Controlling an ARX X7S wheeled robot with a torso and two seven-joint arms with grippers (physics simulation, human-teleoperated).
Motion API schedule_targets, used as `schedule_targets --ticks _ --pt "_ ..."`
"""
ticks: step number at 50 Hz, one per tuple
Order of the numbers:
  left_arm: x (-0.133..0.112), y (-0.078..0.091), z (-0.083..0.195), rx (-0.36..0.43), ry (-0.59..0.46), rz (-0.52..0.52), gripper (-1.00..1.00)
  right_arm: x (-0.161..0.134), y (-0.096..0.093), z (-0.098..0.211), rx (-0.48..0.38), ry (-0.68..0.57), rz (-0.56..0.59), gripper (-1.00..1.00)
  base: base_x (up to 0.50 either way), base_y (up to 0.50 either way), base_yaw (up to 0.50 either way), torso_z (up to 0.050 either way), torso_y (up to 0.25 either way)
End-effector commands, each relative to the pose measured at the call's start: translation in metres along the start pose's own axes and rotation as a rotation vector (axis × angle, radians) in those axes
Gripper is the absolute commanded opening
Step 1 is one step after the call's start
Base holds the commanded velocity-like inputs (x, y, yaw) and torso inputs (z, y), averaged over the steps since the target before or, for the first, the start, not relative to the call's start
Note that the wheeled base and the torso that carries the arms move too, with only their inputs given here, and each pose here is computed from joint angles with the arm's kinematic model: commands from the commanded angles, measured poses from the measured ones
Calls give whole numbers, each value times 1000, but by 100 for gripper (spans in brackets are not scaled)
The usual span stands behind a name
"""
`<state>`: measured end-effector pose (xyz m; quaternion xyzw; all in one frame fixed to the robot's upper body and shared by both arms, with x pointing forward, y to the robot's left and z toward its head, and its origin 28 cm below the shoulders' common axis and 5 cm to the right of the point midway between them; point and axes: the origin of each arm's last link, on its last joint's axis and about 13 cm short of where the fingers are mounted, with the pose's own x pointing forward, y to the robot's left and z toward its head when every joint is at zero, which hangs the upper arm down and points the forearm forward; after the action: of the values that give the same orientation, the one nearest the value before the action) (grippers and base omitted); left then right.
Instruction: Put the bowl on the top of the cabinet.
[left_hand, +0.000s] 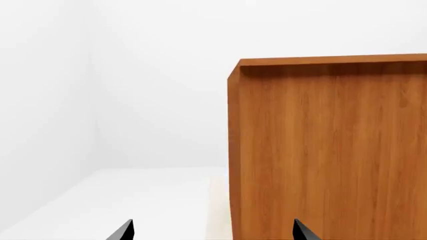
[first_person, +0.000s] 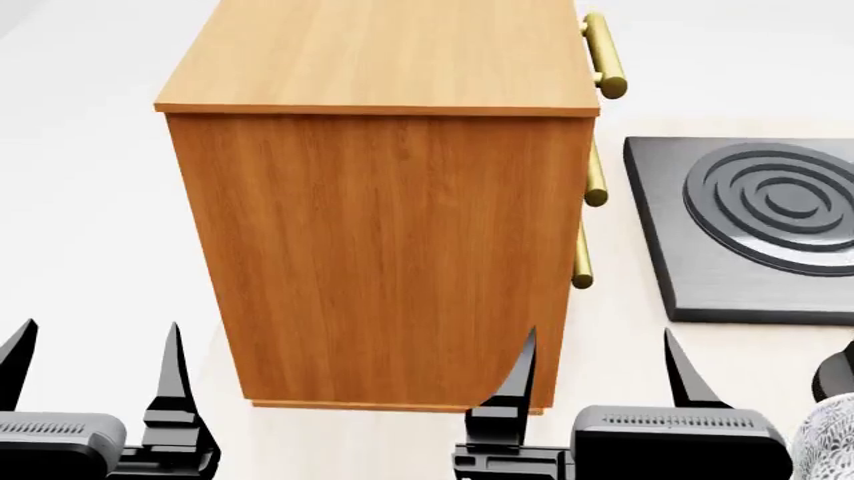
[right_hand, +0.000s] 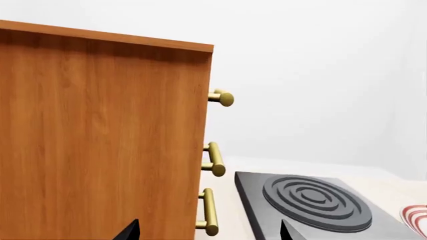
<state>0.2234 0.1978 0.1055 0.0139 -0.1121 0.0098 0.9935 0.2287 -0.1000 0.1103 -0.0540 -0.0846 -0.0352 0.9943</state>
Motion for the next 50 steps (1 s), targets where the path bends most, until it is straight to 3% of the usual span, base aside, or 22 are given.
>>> schedule_targets --ticks 1,21,27,30,31,40,41,42,44,50 --pt "0 0 0 0 2 0 100 0 0 -2 -9 -4 -6 100 0 0 0 0 0" --pt "0 -1 -1 1 5 -4 100 0 -1 -2 -7 3 -14 100 231 105 0 0 0" --pt "0 0 -2 3 6 -2 100 0 -2 -6 -26 51 -29 100 0 0 0 0 0" --pt "0 -1 -2 3 5 -3 100 0 -3 -7 -78 27 -96 100 0 0 0 0 0" --pt "-1 -1 -2 3 5 -6 100 0 -3 -6 -38 25 -61 100 0 0 0 0 0" --pt "0 -1 -2 4 9 -6 100 0 -7 -5 -70 126 -116 100 0 0 0 0 0" --pt "0 -1 -2 4 9 -4 100 -3 -10 0 -107 177 -31 100 0 0 0 0 0" --pt "1 -1 -3 3 10 -3 100 -4 -12 4 -123 190 -19 100 0 0 0 0 0" --pt "1 -1 -3 1 10 -4 100 -7 -17 10 -196 132 -67 100 0 0 0 0 0" --pt "2 -2 -2 -2 10 -4 100 -16 -35 27 -328 143 -80 100 0 0 0 0 0"
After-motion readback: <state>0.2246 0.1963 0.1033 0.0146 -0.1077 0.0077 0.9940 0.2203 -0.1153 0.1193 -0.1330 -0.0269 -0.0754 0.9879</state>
